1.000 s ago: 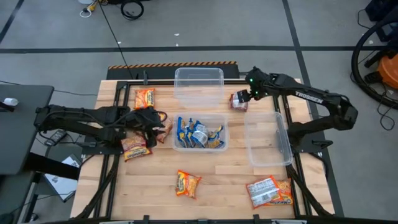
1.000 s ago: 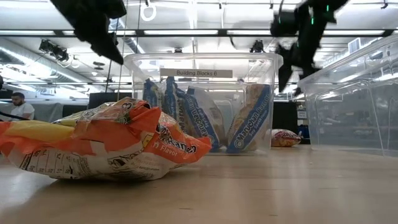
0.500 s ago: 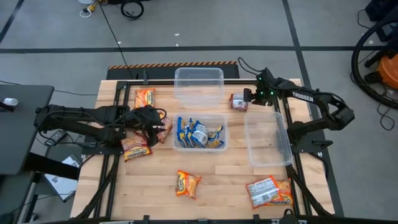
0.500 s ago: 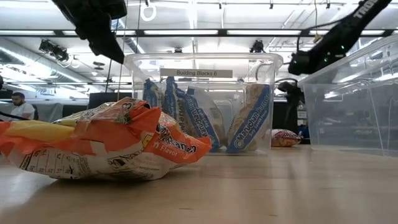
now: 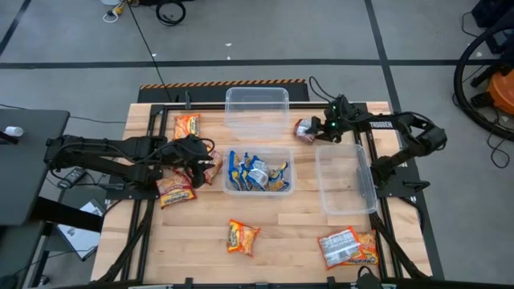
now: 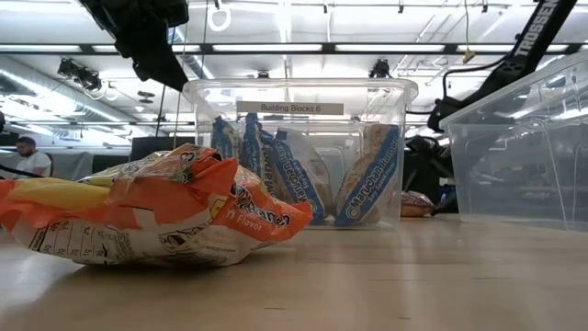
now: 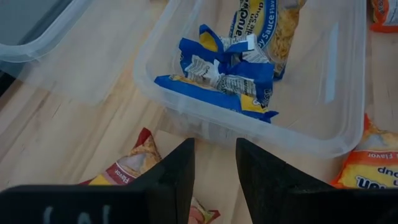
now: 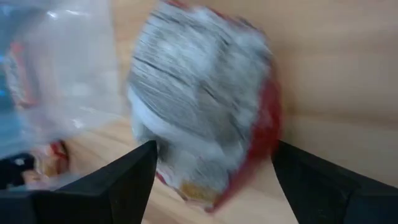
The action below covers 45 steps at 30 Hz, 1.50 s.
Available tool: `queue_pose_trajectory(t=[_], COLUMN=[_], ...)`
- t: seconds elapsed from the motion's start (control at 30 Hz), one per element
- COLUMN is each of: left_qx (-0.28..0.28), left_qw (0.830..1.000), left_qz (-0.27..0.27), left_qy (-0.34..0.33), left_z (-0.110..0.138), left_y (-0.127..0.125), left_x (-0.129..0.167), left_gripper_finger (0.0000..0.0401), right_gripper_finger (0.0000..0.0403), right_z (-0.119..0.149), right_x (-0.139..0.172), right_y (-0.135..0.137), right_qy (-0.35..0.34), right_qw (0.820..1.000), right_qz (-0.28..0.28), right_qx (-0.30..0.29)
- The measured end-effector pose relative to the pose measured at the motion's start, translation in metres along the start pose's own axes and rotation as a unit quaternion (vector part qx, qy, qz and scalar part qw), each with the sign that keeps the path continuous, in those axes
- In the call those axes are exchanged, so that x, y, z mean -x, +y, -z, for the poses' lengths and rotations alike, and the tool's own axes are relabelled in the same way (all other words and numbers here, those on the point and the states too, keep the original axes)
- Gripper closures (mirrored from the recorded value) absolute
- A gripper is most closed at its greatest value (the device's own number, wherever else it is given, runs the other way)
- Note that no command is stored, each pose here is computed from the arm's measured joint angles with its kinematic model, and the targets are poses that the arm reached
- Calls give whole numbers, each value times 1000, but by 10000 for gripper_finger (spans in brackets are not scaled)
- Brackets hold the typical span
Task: Sort Maruchan noodles
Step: Put the red noodle pack into the bottom right transparent bin
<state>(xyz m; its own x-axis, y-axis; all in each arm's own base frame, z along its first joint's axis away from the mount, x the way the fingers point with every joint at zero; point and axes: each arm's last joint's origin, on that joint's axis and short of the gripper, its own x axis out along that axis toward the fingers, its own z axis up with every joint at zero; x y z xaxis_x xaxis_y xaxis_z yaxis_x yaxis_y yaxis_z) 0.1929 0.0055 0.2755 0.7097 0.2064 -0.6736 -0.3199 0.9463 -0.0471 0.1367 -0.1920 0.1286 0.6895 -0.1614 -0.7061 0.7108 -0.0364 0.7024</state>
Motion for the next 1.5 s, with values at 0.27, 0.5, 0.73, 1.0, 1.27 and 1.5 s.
queue_pose_trajectory(t=[0.27, 0.5, 0.73, 1.0, 1.27, 1.5], left_qx=[10, 9, 9, 8, 7, 11], left_qw=[1000, 999, 999, 999, 999, 999], left_qz=[-12, -37, -41, -47, -45, -38], left_qy=[-3, -11, -11, -13, -13, -11], left_z=[0, -1, -1, -1, -1, -1], left_y=[1, 2, 2, 3, 2, 2], left_x=[0, 0, 0, 0, 0, 0], left_gripper_finger=[278, 278, 278, 278, 278, 278], right_gripper_finger=[89, 126, 171, 251, 313, 342], right_z=[-1, 7, 13, 19, 16, 14], right_x=[-6, -15, -18, -14, -14, -9], right_y=[3, 16, 33, 42, 41, 52], right_qy=[-16, -93, -168, -225, -238, -254], right_qw=[999, 987, 979, 972, 969, 967], right_qz=[-2, 21, 8, 25, 24, -5], right_qx=[-49, -129, -114, -60, -67, -20])
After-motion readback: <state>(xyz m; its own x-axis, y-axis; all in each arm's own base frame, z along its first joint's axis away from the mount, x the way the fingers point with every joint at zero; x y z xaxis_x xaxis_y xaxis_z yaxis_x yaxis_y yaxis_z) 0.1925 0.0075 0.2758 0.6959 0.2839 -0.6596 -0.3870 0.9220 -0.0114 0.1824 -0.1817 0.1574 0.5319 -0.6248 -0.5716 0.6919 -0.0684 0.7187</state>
